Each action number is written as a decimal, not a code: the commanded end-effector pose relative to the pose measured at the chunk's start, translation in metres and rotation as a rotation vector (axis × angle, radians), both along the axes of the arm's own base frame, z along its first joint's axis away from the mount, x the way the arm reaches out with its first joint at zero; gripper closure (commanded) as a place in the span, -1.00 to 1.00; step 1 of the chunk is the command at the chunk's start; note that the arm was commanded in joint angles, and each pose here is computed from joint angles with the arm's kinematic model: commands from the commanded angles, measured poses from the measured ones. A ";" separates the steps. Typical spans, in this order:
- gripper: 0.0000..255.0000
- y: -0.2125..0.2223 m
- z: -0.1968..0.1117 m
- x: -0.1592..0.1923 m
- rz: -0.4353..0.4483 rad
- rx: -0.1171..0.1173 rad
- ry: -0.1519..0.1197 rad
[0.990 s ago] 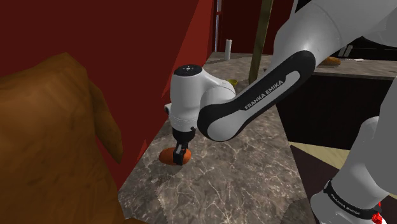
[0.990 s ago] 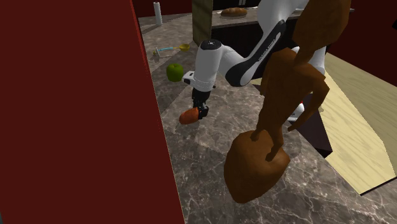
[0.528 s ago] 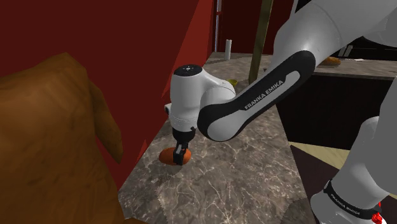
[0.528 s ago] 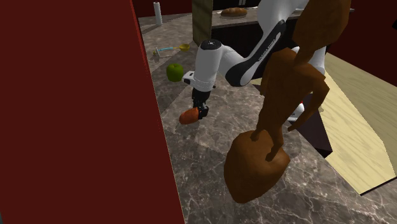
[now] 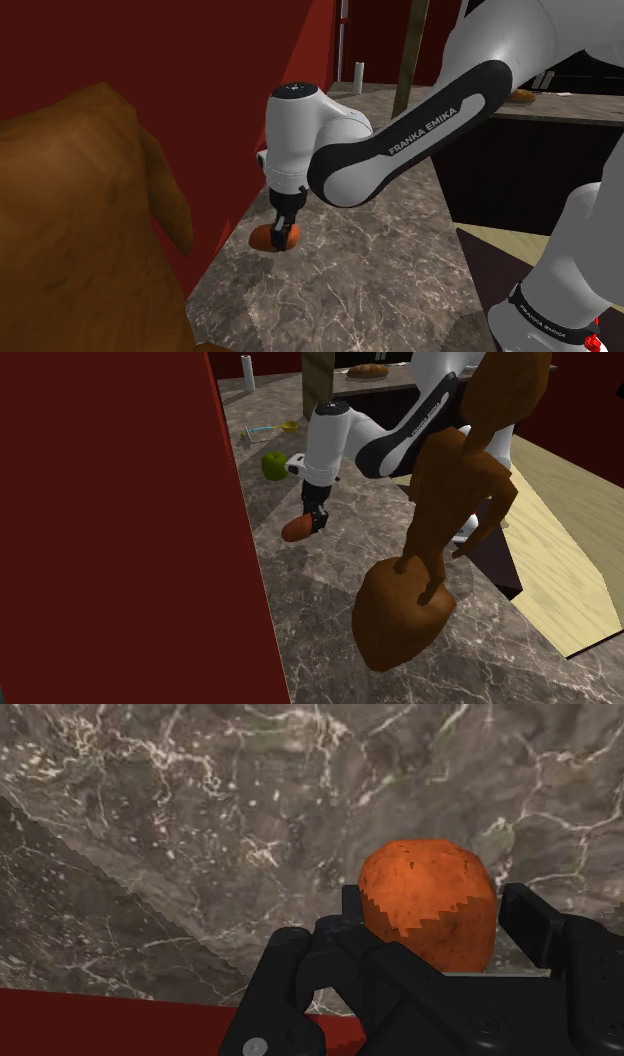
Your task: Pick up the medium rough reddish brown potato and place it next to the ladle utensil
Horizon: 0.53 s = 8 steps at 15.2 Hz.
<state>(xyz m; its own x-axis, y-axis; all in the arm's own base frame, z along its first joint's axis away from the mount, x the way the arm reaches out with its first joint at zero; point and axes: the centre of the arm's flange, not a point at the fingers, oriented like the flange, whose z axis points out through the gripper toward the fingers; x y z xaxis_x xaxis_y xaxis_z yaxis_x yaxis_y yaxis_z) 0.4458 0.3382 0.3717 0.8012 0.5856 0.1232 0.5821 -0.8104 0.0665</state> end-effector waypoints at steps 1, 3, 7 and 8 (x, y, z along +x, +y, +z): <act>1.00 0.000 0.012 0.000 0.000 0.000 0.000; 1.00 0.000 0.022 0.000 0.000 0.000 0.000; 1.00 0.000 0.043 0.000 0.000 0.000 0.000; 1.00 0.000 0.049 0.000 0.000 0.000 0.000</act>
<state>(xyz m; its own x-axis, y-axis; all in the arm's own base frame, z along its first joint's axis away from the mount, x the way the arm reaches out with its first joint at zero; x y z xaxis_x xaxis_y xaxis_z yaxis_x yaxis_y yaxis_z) 0.4449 0.3373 0.4152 0.8012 0.5856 0.1233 0.5821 -0.8104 0.0665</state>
